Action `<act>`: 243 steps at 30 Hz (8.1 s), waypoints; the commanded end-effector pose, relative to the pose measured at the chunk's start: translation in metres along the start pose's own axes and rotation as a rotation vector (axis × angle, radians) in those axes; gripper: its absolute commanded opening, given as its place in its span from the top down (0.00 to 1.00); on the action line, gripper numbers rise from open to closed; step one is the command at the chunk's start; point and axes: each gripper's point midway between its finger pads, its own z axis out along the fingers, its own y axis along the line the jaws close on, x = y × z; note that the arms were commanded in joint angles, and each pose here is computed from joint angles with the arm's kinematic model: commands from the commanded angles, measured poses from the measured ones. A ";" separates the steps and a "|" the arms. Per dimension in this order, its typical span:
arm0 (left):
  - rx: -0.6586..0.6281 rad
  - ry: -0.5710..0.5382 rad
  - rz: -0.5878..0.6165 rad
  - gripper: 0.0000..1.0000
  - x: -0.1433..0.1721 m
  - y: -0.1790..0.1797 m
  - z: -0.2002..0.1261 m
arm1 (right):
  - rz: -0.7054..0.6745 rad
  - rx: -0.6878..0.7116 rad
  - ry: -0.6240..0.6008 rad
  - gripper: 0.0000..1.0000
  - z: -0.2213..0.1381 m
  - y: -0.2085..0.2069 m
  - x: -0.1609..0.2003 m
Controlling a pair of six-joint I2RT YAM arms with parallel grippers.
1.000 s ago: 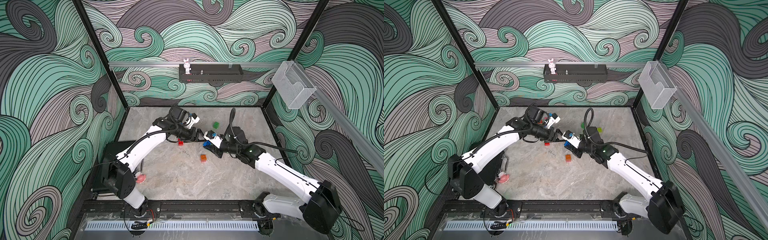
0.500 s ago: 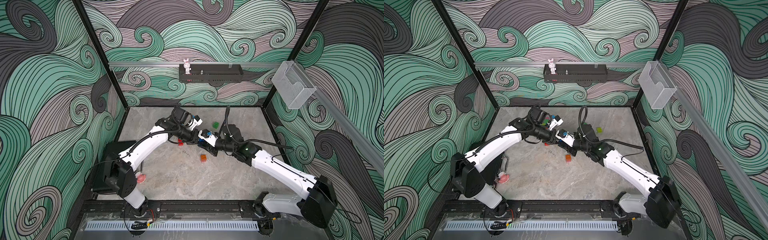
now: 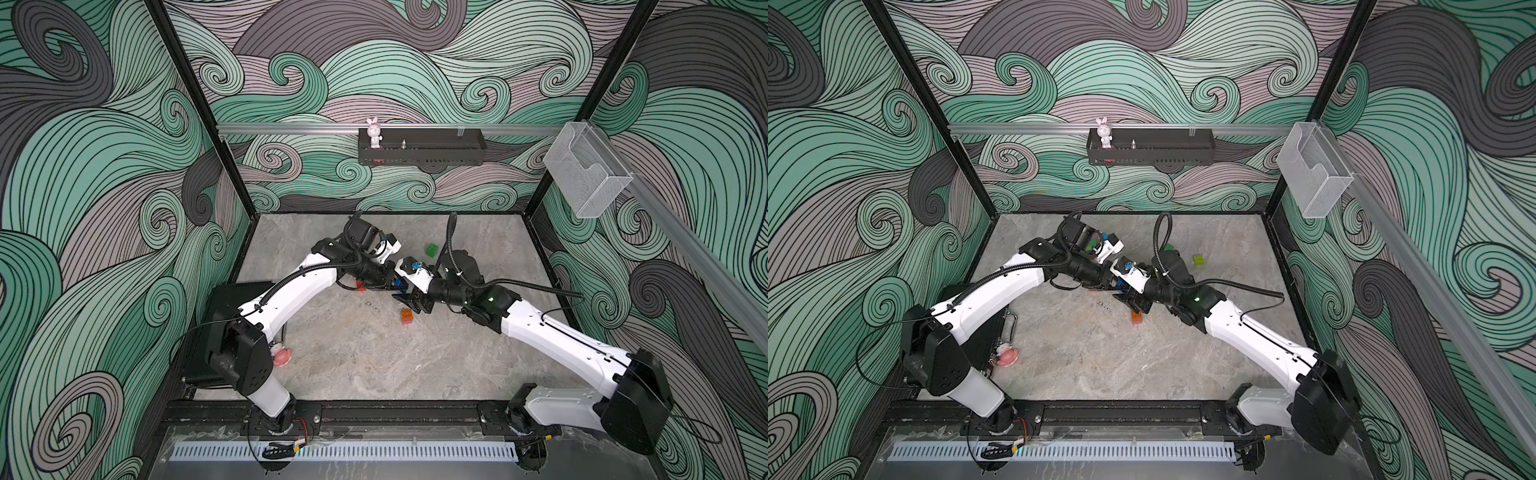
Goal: Assemble the number 4 with lego
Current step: Pick up the lego brick from the center of the board, then place the lego brick at the center of the board, then pick up the lego brick from the center of the board, then assemble the lego brick with the lego brick.
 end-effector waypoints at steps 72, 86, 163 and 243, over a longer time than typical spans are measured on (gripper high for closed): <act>-1.200 0.282 0.111 0.68 -0.011 0.182 0.090 | 0.903 0.764 0.238 0.01 -0.120 -0.085 0.160; -1.361 0.347 0.198 0.77 -0.001 0.198 0.088 | 0.895 0.762 0.256 0.01 -0.122 -0.081 0.165; -0.803 -0.542 -0.343 0.01 0.016 0.182 -0.122 | 0.342 -0.067 0.434 0.10 0.061 0.021 0.097; -0.502 -0.127 -0.249 0.02 0.032 0.146 0.014 | 0.870 0.373 0.475 1.00 -0.015 -0.050 0.125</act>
